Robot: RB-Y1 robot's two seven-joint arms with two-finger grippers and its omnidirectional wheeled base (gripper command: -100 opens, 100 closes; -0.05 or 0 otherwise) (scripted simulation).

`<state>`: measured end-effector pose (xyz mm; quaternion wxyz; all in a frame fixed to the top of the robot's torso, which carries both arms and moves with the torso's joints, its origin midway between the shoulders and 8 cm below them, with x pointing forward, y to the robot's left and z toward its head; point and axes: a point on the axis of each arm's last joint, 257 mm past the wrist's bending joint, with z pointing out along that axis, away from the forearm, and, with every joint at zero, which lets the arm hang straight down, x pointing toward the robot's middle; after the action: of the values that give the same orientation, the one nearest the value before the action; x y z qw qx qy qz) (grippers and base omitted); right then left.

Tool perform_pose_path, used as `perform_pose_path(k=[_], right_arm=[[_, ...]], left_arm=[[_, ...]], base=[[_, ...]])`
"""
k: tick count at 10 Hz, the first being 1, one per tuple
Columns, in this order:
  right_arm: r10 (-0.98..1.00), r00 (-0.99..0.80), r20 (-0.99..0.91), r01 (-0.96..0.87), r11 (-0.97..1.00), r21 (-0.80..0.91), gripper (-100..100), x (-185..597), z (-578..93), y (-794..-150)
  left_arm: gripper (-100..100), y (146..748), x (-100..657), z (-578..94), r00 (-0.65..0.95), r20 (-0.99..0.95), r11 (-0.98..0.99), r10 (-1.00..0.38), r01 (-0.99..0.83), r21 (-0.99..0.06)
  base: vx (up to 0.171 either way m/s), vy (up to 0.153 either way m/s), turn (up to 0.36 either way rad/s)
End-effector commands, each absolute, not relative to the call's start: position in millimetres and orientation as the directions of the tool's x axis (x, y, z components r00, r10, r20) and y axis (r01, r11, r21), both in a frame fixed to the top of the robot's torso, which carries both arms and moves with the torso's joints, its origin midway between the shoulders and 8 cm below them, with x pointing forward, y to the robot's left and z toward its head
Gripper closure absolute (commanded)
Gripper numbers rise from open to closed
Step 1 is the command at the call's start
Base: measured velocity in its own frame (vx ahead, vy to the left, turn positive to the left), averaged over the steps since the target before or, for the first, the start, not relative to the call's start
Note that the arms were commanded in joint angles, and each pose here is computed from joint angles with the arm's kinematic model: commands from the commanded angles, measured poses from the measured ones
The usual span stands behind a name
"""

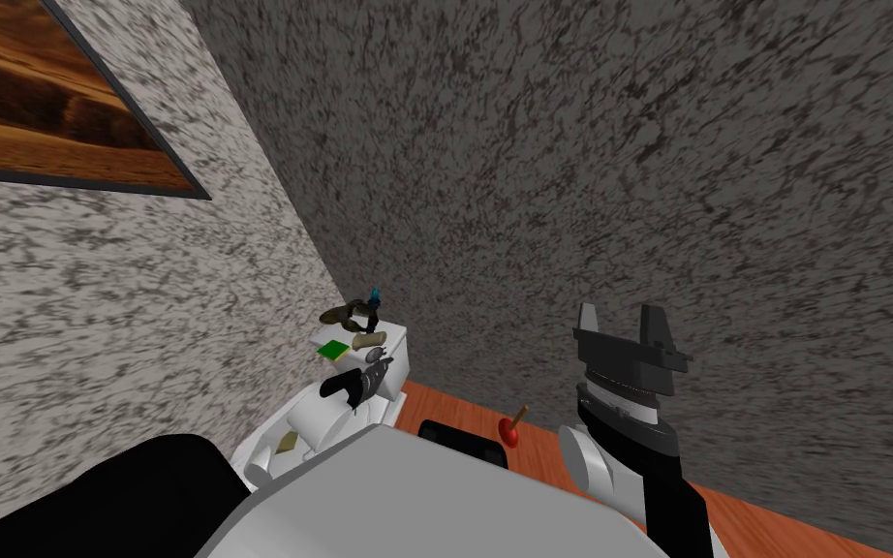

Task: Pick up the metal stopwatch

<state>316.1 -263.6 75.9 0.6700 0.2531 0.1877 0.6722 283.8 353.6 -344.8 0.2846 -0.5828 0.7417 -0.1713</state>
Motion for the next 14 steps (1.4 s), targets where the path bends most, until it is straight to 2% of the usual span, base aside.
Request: perform_pose_path(k=[1,5,8,14], right_arm=[[0.996,0.026,0.089,-0.806,-0.032,0.592,0,316,76,-264],[0.996,0.026,0.089,-0.806,-0.032,0.592,0,316,76,-264],[0.996,0.026,0.089,-0.806,-0.032,0.592,0,316,76,-264],[0.996,0.026,0.089,-0.806,-0.032,0.592,0,316,76,-264]], left_arm=[[-100,333,281,-342,-0.193,-0.194,0.271,-0.962,-0.766,-0.583],[-100,298,262,-339,-0.26,-0.127,0.286,-0.957,-0.777,-0.561],[-100,297,225,-350,-0.267,-0.079,0.272,-0.96,-0.833,-0.482],[-100,314,164,-366,-0.227,-0.038,0.226,-0.973,-0.915,-0.333]], base=[[-0.016,0.066,-0.006],[0.003,0.066,-0.017],[0.095,0.076,-0.085],[0.097,0.019,-0.083]])
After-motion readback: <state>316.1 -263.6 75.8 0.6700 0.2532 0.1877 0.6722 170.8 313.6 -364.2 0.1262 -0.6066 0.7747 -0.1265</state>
